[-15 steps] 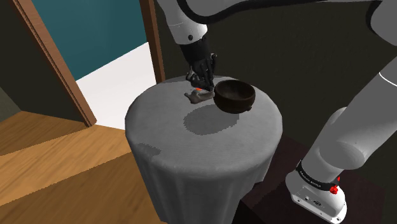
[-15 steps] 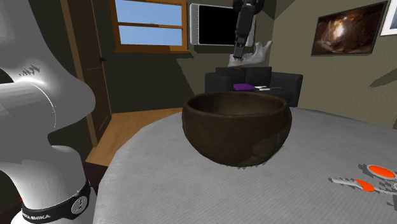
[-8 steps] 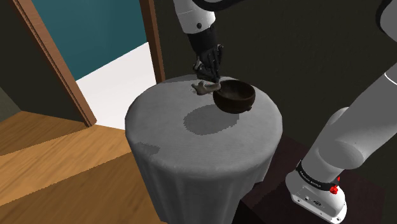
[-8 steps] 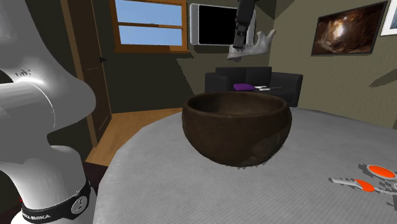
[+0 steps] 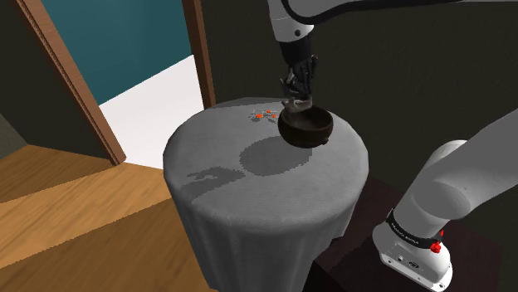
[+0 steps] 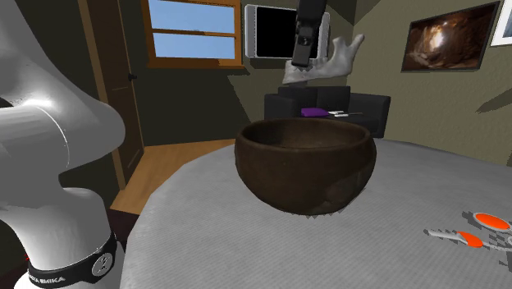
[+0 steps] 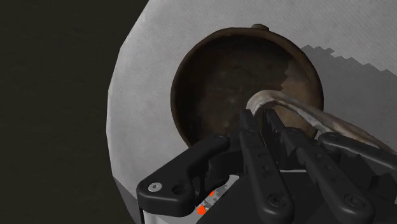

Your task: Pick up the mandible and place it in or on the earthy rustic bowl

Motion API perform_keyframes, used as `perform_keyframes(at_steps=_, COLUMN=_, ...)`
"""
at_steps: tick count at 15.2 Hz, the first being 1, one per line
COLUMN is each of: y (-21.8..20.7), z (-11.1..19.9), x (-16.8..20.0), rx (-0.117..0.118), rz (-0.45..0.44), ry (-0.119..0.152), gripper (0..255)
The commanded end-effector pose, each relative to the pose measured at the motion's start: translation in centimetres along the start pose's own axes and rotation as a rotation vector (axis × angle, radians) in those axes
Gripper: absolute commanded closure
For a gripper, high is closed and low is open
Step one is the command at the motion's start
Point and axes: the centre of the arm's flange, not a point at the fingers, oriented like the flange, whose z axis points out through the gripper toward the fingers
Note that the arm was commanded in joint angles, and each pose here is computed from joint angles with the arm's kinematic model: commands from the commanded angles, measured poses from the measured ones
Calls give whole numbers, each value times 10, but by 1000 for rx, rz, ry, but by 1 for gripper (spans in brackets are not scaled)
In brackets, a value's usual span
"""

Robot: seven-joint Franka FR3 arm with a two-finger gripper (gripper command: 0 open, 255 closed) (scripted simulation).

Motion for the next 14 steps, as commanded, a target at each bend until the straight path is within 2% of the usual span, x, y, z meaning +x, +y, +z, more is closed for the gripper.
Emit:
perform_keyframes(at_steps=1, y=23, z=10, x=-1, rx=0, rz=-2, ry=0, gripper=255)
perform_keyframes(at_steps=3, y=56, z=24, x=-4, rx=0, rz=-2, ry=0, gripper=255)
perform_keyframes(at_steps=14, y=39, z=73, x=4, rx=0, rz=-2, ry=0, gripper=255)
